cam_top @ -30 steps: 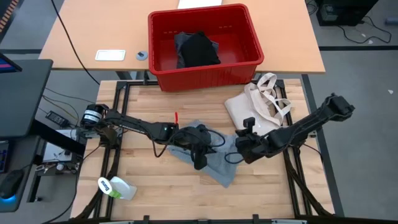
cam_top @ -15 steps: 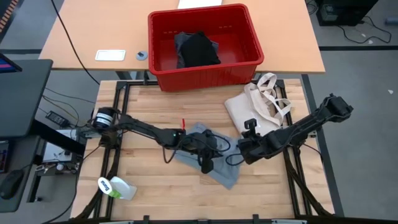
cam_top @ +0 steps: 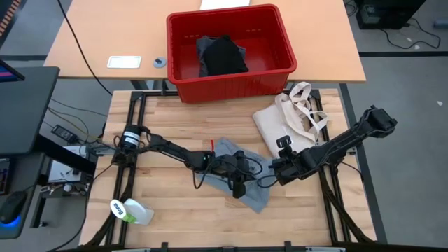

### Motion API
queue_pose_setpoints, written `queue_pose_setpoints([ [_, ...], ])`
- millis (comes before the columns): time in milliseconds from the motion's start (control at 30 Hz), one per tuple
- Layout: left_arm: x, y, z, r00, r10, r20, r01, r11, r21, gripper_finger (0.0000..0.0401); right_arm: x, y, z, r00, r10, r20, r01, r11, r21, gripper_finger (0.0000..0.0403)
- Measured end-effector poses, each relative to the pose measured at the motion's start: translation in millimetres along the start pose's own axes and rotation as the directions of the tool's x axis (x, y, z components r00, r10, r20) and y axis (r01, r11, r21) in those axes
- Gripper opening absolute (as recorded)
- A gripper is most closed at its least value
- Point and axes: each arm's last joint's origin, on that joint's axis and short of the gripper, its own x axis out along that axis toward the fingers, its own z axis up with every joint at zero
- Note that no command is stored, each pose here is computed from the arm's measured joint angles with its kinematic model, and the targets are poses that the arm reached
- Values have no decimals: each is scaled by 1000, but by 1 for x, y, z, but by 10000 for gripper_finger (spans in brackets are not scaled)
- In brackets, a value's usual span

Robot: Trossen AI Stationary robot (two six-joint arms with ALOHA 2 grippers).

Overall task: Fold Laundry from Bin
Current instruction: Fold the gray shirt

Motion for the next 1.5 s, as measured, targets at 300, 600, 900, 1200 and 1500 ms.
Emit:
queue_pose_setpoints([
  [300, 10, 0, -13, 1000, -7, 0, 6, 993, 114, 118, 0, 4, -1, 988, 154, -10, -154, 988, 15, 196],
  [600, -8, -17, 8, 998, -58, 33, 50, 977, 209, 293, -13, 2, -6, 943, 317, -100, -296, 939, 177, 266],
  [900, -51, 7, 13, 926, 257, -277, -180, 944, 275, 286, -23, 1, 17, 956, 267, 120, -290, 922, 257, 264],
  [1200, -62, 45, 1, 800, 370, -472, -289, 927, 238, 253, -15, 5, 42, 897, 173, 408, -335, 867, 369, 260],
  [1500, -65, 44, -3, 773, 378, -510, -65, 846, 529, 221, -5, 9, 43, 881, 118, 457, -313, 872, 377, 259],
])
